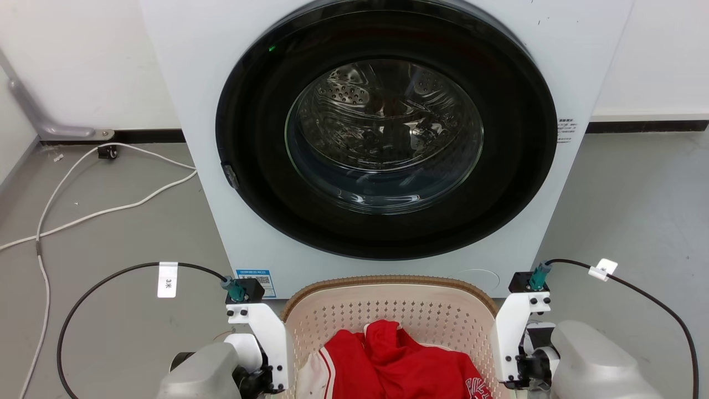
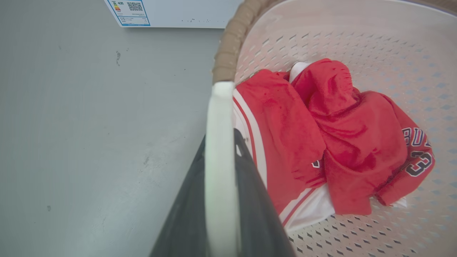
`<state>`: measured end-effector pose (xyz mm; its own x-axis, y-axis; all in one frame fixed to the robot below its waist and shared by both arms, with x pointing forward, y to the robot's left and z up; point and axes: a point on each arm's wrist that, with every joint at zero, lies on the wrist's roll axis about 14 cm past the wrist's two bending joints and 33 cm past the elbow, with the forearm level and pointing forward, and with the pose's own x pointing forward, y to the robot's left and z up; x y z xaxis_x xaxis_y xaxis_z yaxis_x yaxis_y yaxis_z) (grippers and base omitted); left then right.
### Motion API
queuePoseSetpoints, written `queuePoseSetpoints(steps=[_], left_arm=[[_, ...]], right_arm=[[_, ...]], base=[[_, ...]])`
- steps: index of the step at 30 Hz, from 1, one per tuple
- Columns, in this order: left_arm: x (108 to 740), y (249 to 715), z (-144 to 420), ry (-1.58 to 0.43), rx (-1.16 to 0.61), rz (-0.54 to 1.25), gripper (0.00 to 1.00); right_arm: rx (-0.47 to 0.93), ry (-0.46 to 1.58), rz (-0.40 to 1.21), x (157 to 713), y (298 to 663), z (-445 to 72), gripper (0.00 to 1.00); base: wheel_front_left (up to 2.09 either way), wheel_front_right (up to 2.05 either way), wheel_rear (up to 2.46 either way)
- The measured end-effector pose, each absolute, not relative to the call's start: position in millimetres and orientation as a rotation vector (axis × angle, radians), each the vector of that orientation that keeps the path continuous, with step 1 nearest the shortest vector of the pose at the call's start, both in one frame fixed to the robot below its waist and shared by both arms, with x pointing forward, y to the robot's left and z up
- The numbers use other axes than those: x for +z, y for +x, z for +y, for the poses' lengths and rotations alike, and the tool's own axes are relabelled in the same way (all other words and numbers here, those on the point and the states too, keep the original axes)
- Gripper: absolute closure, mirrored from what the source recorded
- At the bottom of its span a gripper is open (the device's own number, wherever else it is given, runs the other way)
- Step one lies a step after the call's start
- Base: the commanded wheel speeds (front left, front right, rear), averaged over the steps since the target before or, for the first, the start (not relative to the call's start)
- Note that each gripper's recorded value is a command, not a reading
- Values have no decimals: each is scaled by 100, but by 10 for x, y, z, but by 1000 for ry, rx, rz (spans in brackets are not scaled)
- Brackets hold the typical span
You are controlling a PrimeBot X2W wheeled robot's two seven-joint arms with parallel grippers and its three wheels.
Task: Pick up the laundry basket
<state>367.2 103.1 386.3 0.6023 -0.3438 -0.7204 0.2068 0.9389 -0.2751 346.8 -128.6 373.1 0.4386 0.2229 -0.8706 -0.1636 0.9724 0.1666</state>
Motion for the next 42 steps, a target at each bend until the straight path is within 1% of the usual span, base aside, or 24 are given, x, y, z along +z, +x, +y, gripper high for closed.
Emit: queuePoseSetpoints(steps=[42], left_arm=[[3880,3680,1069,-192,-299,845,100]], right_arm=[[244,88,1094,3701,3446,-1244,100]], base=[[0,0,0]])
